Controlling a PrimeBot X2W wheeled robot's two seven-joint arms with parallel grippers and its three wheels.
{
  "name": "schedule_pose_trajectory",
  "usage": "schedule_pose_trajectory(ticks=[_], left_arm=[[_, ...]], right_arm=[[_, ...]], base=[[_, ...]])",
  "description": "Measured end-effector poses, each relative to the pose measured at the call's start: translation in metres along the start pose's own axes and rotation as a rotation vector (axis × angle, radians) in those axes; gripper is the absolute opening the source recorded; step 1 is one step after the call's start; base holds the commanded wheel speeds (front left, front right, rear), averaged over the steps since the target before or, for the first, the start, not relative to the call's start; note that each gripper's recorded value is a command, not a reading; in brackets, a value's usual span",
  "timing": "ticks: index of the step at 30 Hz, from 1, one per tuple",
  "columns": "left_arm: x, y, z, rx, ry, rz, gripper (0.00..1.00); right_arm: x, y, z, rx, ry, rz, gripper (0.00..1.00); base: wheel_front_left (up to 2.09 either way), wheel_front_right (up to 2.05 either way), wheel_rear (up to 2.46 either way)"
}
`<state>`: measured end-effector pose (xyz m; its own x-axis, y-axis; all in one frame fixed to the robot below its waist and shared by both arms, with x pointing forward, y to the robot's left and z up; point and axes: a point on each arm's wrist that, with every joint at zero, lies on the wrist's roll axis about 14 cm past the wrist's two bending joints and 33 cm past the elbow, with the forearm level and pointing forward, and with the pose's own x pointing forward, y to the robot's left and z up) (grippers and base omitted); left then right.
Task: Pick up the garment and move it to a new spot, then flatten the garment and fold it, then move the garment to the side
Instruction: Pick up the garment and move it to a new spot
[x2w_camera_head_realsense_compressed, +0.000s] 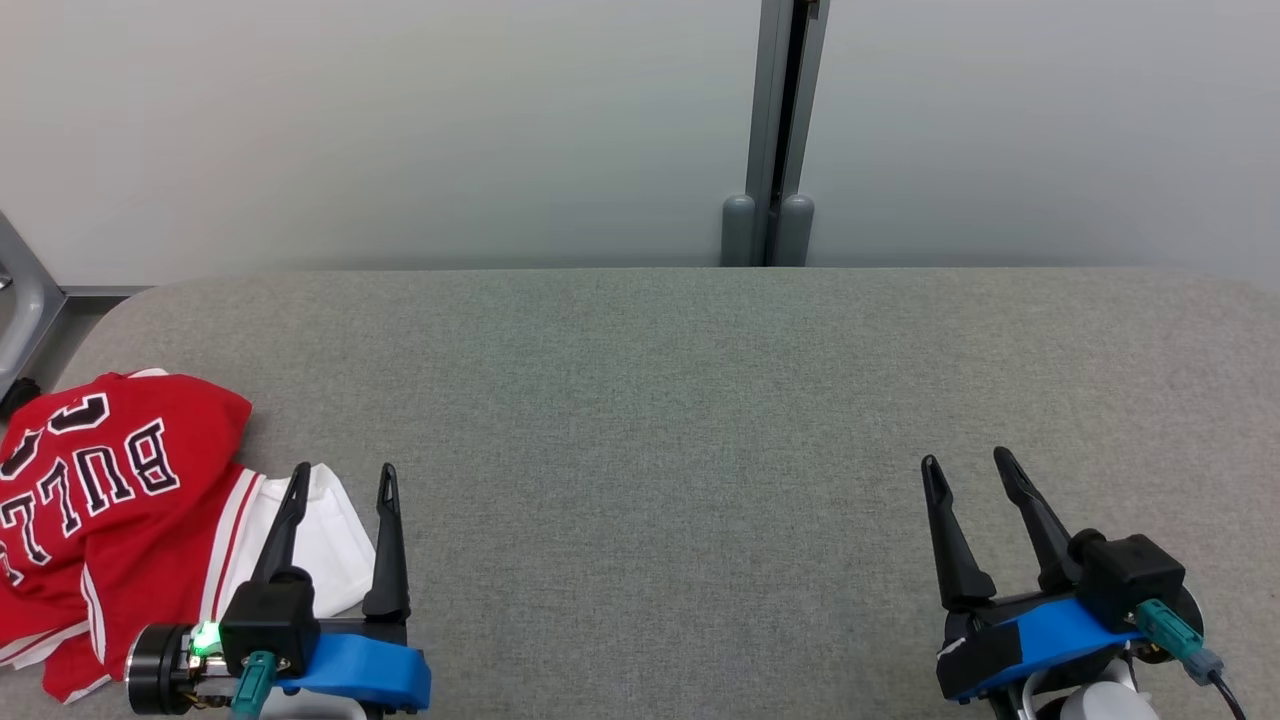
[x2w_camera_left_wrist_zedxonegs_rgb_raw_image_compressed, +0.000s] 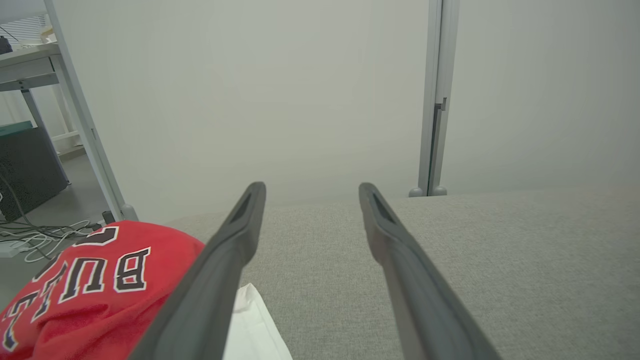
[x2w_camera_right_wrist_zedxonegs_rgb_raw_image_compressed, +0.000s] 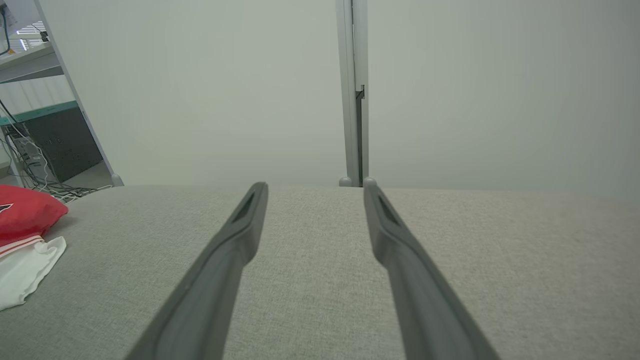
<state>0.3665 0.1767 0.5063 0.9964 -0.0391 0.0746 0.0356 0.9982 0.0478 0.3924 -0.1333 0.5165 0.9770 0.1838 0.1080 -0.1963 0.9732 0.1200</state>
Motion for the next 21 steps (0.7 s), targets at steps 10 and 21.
schedule_pose_trajectory(ticks=[10, 21], left_arm=[[-0.009, 0.02, 0.001, 0.014, 0.0, 0.055, 1.0], [-0.038, 0.071, 0.003, 0.04, 0.002, 0.222, 1.0]], right_arm=[[0.007, 0.014, -0.002, 0.009, 0.003, 0.043, 1.0], [0.024, 0.053, -0.011, 0.028, 0.023, 0.156, 1.0]], base=[[0.0, 0.0, 0.0], [0.0, 0.0, 0.0]])
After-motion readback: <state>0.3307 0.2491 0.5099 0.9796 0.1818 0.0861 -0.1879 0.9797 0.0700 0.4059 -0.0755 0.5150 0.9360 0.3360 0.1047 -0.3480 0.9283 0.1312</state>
